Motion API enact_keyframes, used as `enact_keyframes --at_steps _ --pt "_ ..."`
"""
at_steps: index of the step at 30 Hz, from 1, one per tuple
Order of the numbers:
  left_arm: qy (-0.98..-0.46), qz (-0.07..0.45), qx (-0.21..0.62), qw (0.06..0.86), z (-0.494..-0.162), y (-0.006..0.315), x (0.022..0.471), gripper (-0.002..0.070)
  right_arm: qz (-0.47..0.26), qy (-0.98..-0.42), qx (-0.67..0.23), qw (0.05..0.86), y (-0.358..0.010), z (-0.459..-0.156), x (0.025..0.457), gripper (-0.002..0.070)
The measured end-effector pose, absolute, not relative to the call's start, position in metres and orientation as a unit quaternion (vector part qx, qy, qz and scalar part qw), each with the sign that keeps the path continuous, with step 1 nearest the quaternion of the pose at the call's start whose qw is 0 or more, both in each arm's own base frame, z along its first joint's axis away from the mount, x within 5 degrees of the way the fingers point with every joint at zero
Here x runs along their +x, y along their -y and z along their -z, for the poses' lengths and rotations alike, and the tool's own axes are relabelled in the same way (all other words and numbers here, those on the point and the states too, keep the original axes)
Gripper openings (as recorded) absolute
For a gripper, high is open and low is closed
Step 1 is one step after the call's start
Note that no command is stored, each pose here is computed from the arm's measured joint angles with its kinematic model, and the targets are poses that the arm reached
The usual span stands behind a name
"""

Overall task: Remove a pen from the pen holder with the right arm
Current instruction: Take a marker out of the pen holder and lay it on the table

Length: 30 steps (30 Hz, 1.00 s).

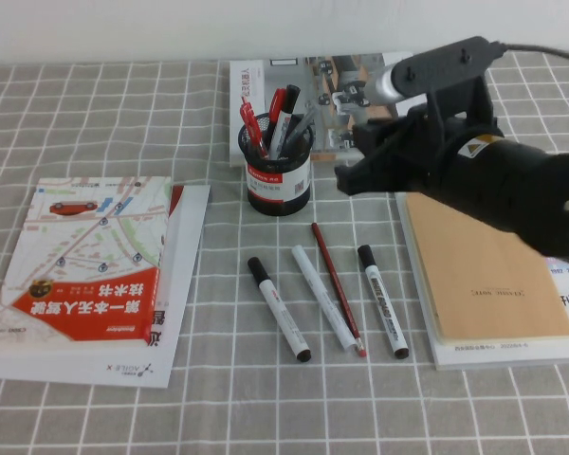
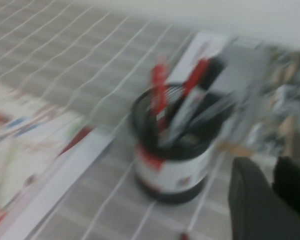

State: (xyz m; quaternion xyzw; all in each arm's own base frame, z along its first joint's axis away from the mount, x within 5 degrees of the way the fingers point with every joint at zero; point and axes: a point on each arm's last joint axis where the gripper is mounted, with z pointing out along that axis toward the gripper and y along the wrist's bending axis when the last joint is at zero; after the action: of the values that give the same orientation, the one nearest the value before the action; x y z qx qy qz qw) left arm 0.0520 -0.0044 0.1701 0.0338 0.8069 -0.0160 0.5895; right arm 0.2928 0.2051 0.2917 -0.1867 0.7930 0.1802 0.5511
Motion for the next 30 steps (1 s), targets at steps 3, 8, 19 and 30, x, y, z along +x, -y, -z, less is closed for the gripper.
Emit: enact_keyframes --at_steps 3,8,19,30 --pt "-0.807 0.016 0.034 0.589 -0.17 0.004 0.052 -0.0004 -0.161 -0.778 -0.177 0.581 -0.208 -0.281 0.305 0.0173" --pt "-0.807 0.016 0.034 0.589 -0.17 0.004 0.052 -0.0004 -0.183 -0.755 -0.142 0.614 -0.218 -0.258 0.322 0.036" --pt "-0.807 0.016 0.034 0.589 -0.17 0.004 0.052 -0.0004 -0.206 -0.704 -0.117 0.669 -0.245 -0.216 0.361 0.0413" --pt "-0.807 0.016 0.034 0.589 -0.17 0.004 0.052 -0.0004 -0.208 -0.696 -0.107 0.679 -0.266 -0.198 0.396 0.0412"
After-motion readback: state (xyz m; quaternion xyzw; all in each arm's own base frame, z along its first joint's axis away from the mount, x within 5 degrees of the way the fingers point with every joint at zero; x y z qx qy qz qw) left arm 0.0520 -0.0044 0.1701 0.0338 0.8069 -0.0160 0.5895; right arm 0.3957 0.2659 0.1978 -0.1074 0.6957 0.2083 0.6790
